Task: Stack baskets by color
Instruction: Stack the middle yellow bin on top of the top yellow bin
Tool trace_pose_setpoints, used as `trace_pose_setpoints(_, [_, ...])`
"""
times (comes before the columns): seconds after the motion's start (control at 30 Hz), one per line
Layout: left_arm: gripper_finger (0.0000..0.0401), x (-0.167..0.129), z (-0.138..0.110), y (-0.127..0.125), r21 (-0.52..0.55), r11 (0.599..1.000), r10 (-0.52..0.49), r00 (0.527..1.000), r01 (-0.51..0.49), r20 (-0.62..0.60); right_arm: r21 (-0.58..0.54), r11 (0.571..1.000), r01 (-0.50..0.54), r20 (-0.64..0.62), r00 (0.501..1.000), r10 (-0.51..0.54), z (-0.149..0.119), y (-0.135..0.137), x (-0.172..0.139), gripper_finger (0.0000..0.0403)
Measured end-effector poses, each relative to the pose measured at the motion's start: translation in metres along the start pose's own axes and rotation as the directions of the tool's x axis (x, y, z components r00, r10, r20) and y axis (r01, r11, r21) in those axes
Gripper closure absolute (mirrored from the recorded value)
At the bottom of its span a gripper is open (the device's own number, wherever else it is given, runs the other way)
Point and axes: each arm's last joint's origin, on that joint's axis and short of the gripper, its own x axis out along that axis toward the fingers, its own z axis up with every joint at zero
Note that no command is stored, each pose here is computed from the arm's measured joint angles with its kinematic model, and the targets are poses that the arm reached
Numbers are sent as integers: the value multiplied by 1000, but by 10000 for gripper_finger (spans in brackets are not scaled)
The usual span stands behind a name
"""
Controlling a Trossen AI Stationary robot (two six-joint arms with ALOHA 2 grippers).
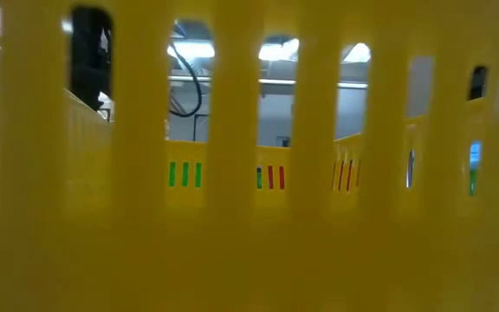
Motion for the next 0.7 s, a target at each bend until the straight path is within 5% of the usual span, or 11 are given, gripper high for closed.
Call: trace_pose_setpoints(0.7, [307, 28, 9, -17, 82, 996, 34, 996, -27, -85, 0, 1000, -1, -3, 1000, 1, 0, 0, 0, 397])
